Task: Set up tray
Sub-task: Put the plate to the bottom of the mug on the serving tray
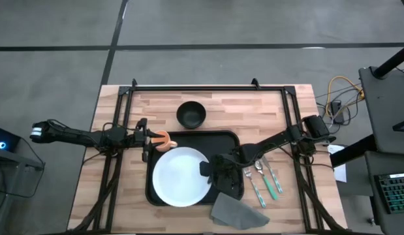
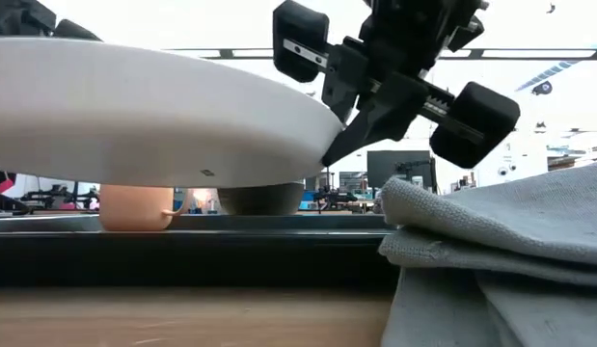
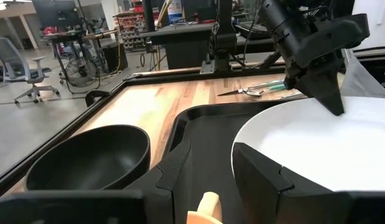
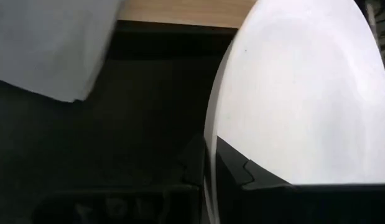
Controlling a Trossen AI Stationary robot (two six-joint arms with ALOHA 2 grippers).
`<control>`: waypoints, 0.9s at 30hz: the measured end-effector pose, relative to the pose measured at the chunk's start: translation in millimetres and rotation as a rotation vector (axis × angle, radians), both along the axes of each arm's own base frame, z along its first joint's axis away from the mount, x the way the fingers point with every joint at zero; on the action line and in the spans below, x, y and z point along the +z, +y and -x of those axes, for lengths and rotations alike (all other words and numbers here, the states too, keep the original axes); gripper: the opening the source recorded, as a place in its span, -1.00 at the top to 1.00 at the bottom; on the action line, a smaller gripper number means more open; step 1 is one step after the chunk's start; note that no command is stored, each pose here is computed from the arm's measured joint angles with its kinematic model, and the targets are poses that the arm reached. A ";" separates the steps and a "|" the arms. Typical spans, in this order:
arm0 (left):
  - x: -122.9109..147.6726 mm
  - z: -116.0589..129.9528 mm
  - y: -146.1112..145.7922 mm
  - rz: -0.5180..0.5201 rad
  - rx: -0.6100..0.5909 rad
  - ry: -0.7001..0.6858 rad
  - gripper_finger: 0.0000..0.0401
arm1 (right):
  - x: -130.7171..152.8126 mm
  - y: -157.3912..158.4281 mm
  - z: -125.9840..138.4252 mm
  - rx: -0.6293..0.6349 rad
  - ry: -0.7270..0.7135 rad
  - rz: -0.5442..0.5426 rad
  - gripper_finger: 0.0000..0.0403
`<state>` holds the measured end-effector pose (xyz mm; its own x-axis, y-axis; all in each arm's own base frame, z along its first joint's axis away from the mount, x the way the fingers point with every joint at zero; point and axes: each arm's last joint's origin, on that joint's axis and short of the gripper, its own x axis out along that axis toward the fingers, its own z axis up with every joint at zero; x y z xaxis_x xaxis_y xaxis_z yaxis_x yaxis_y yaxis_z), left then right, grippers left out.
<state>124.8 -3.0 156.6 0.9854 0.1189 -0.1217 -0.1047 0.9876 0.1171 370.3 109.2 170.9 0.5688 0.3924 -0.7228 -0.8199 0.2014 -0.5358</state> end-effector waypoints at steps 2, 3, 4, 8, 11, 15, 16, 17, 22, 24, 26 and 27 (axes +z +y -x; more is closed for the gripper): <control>0.2 0.0 0.0 0.000 0.000 -0.001 0.51 | 1.1 0.5 -0.9 0.016 -0.013 -0.015 0.96; 0.3 0.0 0.0 0.000 0.000 -0.001 0.51 | 1.6 1.1 -1.2 0.024 -0.020 -0.020 0.96; 0.3 0.0 0.0 0.000 0.000 -0.001 0.51 | 2.0 1.5 -1.5 0.031 -0.026 -0.022 0.96; -0.1 0.0 0.0 0.000 0.000 0.000 0.51 | 2.4 1.6 -2.0 0.037 -0.035 -0.026 0.96; 0.3 0.0 0.0 0.000 0.000 -0.001 0.51 | -0.8 1.8 -3.9 0.035 -0.026 -0.023 0.96; 0.0 0.0 0.0 0.000 0.000 0.000 0.51 | -10.3 5.8 -15.8 0.036 0.010 -0.016 0.96; -0.1 0.0 0.0 0.000 0.000 0.000 0.51 | -14.4 6.6 -18.9 0.037 0.035 -0.009 0.96; -0.1 0.0 0.0 0.000 0.000 0.000 0.51 | -18.5 7.2 -21.4 0.036 0.063 -0.001 0.96; 0.3 0.0 0.0 0.000 0.000 -0.001 0.51 | -21.5 10.0 -32.9 0.018 0.107 -0.001 0.96; 0.1 0.0 0.0 0.000 0.000 0.000 0.51 | -24.1 10.4 -34.1 0.019 0.112 0.001 0.96; 0.0 0.0 0.0 0.000 0.000 0.000 0.51 | -26.1 9.9 -33.9 0.017 0.123 0.004 0.96; 0.0 0.0 0.0 0.000 0.000 0.000 0.51 | -26.2 8.9 -34.2 0.014 0.122 0.004 0.96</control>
